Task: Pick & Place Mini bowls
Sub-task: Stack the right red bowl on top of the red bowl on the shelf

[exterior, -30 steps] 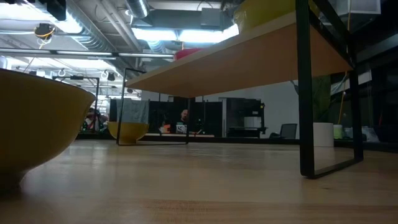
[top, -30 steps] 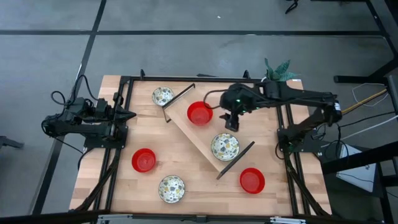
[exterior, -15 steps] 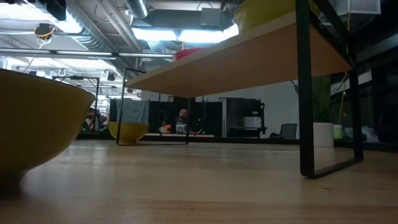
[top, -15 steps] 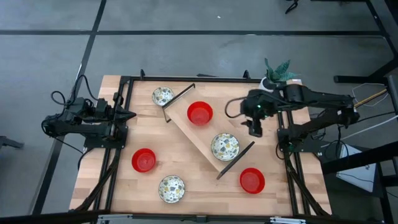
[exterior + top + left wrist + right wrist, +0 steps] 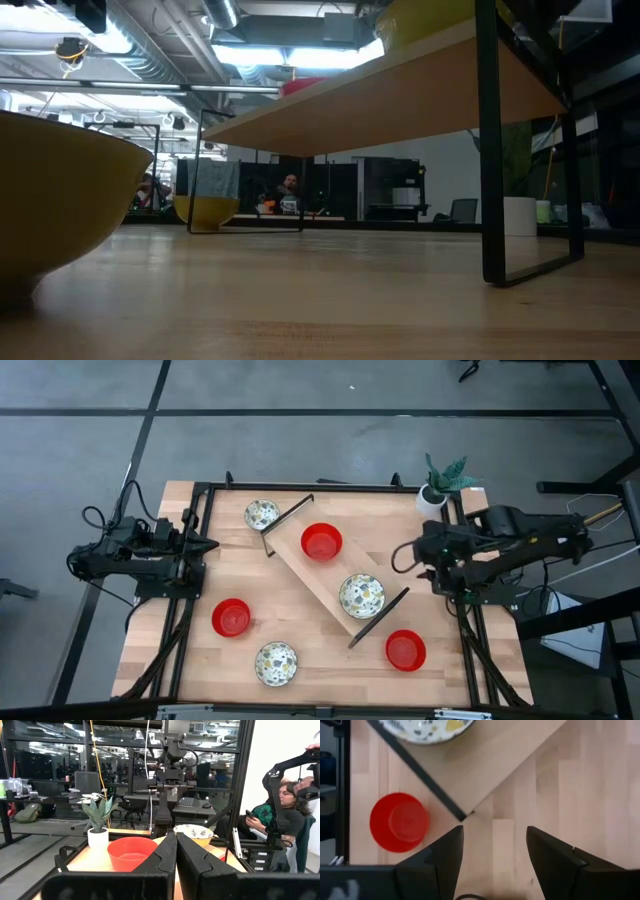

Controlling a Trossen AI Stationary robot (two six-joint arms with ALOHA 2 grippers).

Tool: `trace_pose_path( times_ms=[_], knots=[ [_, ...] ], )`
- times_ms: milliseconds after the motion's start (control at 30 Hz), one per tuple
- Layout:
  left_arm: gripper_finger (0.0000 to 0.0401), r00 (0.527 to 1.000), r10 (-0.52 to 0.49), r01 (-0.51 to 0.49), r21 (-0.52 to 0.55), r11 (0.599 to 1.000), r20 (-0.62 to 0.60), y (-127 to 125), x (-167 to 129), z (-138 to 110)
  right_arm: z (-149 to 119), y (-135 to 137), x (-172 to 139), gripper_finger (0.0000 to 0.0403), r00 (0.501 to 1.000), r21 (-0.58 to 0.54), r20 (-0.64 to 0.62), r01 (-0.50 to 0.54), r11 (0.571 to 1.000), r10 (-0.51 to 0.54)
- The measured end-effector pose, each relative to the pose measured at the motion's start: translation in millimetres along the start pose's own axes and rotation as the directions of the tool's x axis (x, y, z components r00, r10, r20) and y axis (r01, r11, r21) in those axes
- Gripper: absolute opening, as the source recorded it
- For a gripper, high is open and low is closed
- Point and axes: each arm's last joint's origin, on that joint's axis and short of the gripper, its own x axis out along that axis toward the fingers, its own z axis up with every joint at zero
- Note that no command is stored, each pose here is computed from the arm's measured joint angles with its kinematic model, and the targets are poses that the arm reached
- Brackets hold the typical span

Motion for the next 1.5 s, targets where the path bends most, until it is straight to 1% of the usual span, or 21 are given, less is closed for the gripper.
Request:
trace_pose_path(
  times_ms=[167,333,533,667,800,1100,1233,1367,1500],
  knots=[
    [0.0004,1.0,0.0,0.0,0.0,1.0,0.0,0,0,0,-14,7,13,0.0217,0.998,0.029,-0.055,-0.016,0.999,0.018],
    [0.0004,1.0,0.0,0.0,0.0,1.0,0.0,0,0,0,-23,17,30,0.0217,0.991,0.116,-0.132,-0.022,0.993,0.037],
    [0.0004,1.0,0.0,0.0,0.0,1.0,0.0,0,0,0,-23,33,44,0.0217,0.98,0.249,-0.194,-0.005,0.969,0.055],
    [0.0004,1.0,0.0,0.0,0.0,1.0,0.0,0,0,0,-21,48,52,0.0217,0.973,0.306,-0.22,0.002,0.952,0.069],
    [0.0004,1.0,0.0,0.0,0.0,1.0,0.0,0,0,0,-20,65,60,0.0216,0.967,0.328,-0.24,0.001,0.945,0.083],
    [0.0004,1.0,0.0,0.0,0.0,1.0,0.0,0,0,0,-24,95,69,0.0216,0.96,0.338,-0.258,-0.019,0.941,0.112],
    [0.0004,1.0,0.0,0.0,0.0,1.0,0.0,0,0,0,-28,106,73,0.0216,0.954,0.391,-0.281,0.01,0.92,0.109],
    [0.0004,1.0,0.0,0.0,0.0,1.0,0.0,0,0,0,-31,115,78,0.0216,0.947,0.471,-0.308,0.065,0.88,0.095],
    [0.0004,1.0,0.0,0.0,0.0,1.0,0.0,0,0,0,-34,122,82,0.0216,0.942,0.512,-0.326,0.103,0.853,0.081]
  ],
)
